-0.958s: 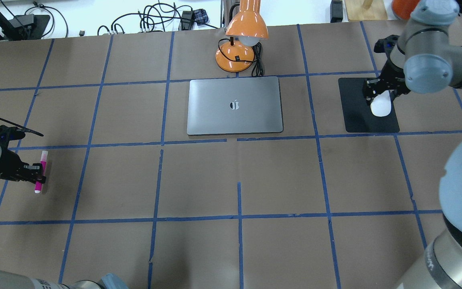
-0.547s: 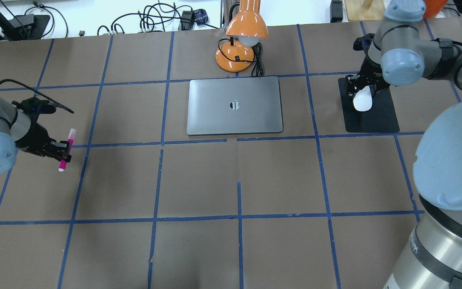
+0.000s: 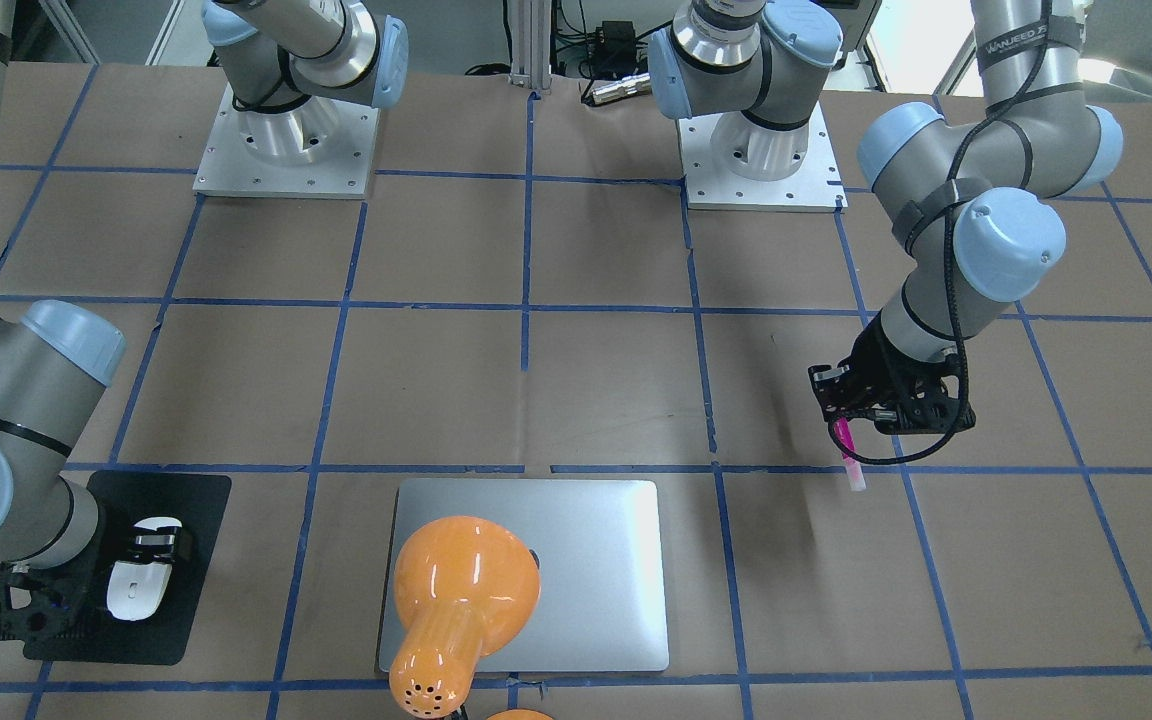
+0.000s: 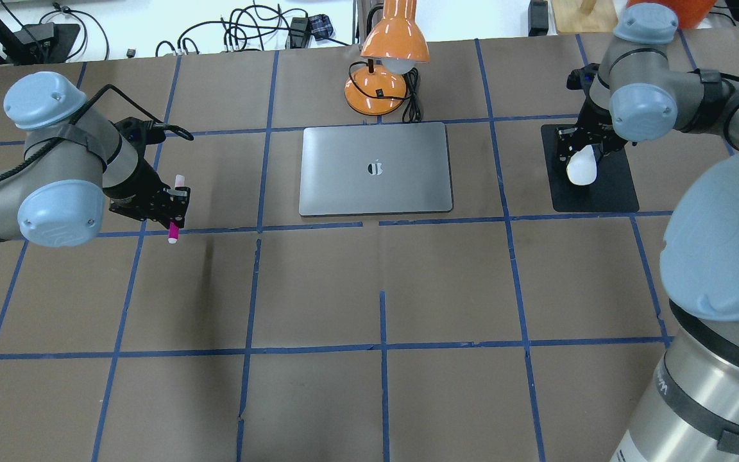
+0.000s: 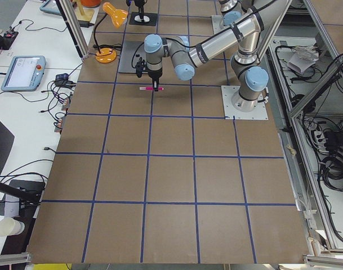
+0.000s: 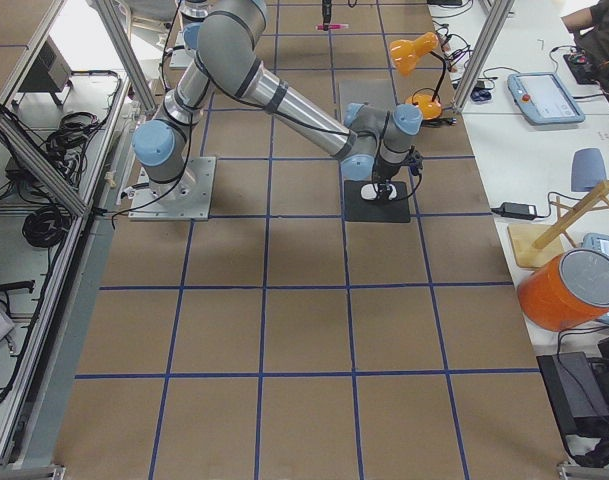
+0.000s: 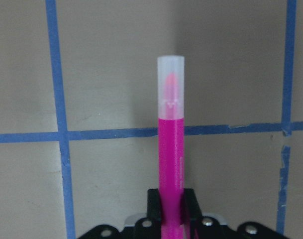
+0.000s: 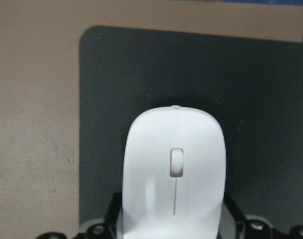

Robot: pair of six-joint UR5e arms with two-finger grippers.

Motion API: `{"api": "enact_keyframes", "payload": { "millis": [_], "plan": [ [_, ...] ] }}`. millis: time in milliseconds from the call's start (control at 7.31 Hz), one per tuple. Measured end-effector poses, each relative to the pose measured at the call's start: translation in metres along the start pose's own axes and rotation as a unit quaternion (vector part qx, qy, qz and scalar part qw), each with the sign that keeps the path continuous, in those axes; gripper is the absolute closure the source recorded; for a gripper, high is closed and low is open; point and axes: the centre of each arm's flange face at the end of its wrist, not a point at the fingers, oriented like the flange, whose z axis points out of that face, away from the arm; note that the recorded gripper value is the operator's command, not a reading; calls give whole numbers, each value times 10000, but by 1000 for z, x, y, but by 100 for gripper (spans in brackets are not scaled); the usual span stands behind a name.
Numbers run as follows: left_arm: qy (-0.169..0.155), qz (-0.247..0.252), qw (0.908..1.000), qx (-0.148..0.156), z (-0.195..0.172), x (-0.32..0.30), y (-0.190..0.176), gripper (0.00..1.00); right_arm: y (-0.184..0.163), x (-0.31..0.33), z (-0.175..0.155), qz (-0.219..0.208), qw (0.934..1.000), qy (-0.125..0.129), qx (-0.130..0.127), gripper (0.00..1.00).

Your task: Place pen and mouse around notebook

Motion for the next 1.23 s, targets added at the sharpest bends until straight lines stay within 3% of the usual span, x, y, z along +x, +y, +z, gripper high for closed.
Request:
{"api": "enact_keyframes", "payload": {
  "millis": [274,411,547,684,958,1095,1232],
  "plan": [
    [64,-1381,9904,-28,4,36,8,100,4,1,-13,1,10000,18,-38,0],
    [66,-2195,9756,-24,5,69,16,100,10,-4,-41,-33,10000,12,-81,0],
    [72,-3042,9526,-40,7,104,26,100,19,-16,-74,-113,9999,6,-112,0],
    [69,-3870,9220,-106,11,139,40,100,30,-39,-105,-279,9995,18,-119,0],
    [-26,-5272,8490,-337,30,216,81,100,64,-91,-161,-619,9979,25,-199,0],
    [-106,-5667,8229,-402,44,248,99,100,86,-105,-186,-664,9974,-9,-295,0],
    [-81,-5918,8051,-384,59,276,112,100,104,-119,-207,-730,9969,-10,-295,0]
  ]
}}
